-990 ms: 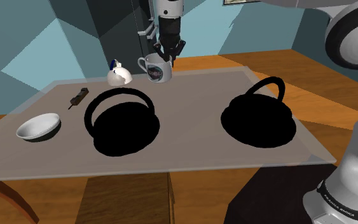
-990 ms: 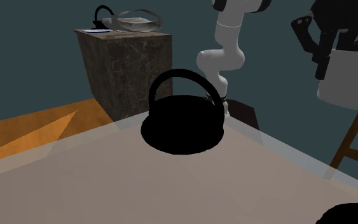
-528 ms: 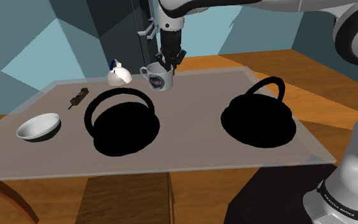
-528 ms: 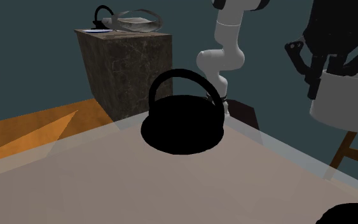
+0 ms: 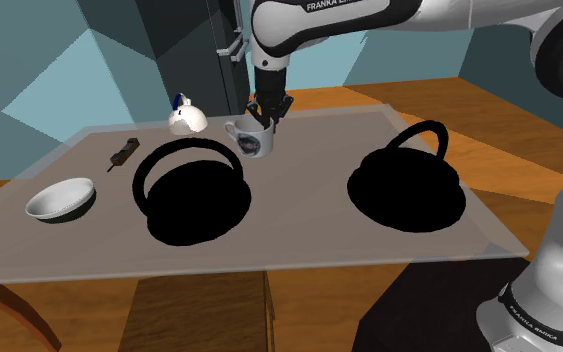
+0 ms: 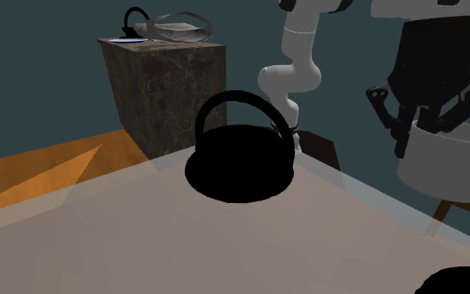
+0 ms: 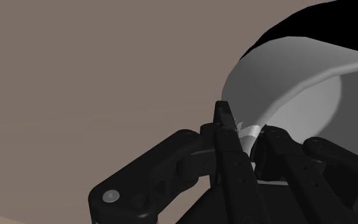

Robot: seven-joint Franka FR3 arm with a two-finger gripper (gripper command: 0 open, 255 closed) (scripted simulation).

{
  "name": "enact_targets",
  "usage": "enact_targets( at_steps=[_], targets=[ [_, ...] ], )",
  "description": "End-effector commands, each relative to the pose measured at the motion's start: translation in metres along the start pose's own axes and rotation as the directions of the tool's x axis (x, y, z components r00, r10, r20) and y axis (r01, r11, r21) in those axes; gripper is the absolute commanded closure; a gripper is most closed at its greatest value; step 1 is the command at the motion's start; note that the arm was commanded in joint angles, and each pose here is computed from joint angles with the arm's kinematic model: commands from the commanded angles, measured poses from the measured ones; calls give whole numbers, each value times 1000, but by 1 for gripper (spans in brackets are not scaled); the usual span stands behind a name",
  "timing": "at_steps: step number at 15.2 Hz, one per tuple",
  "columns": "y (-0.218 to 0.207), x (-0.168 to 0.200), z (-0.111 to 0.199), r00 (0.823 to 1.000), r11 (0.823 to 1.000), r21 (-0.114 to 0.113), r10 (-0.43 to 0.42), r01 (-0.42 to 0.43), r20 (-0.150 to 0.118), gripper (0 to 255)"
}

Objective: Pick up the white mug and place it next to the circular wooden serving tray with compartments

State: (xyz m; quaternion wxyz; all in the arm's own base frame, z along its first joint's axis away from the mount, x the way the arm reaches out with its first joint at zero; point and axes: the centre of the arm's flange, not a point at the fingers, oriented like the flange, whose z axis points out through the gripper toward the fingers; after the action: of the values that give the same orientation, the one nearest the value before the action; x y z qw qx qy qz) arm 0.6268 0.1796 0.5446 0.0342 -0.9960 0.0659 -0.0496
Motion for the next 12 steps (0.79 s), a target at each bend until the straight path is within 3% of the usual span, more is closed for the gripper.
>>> enact_targets(
  at_steps=[1, 12],
  targets=[
    [2, -1, 10, 1000, 1000, 0, 0, 0, -1, 255],
    [6, -6, 68, 1000, 1000, 0, 0, 0, -1, 255]
  ],
)
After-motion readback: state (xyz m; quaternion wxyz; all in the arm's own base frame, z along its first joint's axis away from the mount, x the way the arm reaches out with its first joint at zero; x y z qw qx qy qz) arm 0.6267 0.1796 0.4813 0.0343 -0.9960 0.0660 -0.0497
